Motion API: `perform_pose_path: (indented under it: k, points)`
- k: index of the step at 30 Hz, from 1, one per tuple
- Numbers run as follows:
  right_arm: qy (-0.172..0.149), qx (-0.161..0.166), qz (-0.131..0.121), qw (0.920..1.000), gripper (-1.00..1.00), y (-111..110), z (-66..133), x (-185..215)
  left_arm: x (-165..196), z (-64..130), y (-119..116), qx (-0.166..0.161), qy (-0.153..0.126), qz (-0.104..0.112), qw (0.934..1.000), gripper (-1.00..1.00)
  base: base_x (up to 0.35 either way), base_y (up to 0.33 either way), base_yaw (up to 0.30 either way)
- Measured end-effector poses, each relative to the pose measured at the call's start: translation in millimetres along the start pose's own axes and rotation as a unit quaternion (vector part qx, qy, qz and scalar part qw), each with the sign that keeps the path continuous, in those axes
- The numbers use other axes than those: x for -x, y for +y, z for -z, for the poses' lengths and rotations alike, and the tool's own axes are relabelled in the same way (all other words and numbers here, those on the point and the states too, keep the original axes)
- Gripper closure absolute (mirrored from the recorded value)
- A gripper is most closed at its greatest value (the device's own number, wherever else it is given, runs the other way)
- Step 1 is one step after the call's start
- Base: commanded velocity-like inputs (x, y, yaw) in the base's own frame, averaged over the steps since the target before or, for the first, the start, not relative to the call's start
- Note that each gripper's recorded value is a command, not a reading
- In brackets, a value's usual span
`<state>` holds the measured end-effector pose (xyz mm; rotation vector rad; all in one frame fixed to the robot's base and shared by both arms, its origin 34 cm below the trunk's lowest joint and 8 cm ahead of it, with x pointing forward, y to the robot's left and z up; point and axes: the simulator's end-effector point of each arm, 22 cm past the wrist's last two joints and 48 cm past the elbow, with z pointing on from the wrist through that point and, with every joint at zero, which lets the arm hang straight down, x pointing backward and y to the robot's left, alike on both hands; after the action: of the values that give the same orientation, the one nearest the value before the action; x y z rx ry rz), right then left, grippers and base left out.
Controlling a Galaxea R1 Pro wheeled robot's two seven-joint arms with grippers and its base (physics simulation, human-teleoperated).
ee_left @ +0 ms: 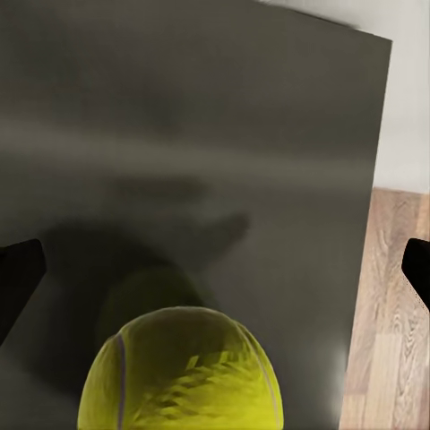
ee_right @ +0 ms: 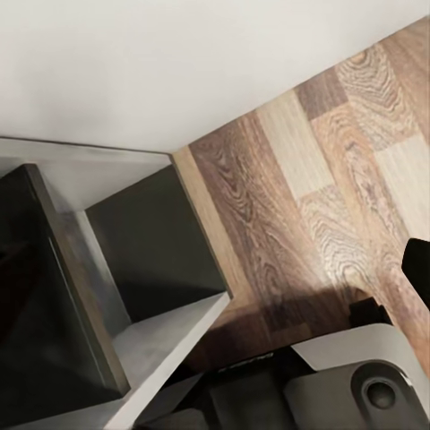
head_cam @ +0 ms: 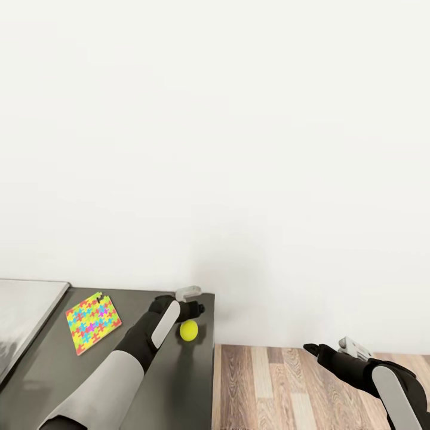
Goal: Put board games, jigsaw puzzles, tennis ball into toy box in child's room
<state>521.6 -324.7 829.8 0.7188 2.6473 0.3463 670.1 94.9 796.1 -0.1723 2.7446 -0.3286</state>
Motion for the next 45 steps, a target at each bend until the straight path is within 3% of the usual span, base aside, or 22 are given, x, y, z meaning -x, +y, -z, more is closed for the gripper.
perform_pose_path:
  k: [17, 45]
  points:
    - [0.012, -0.008, -0.002, 0.9999, -1.0, -6.2, -8.1, -7.1, -30.2, -14.7, 13.4, 0.023, 0.047, 0.002, 0.9986, -1.0, 0.0, 0.0, 0.0]
    - [0.014, -0.009, -0.009, 0.9998, -1.0, -8.7, -11.5, -9.5, -35.2, -19.5, 13.9, 0.024, 0.052, 0.004, 0.9984, -1.0, -0.039, 0.0, 0.0]
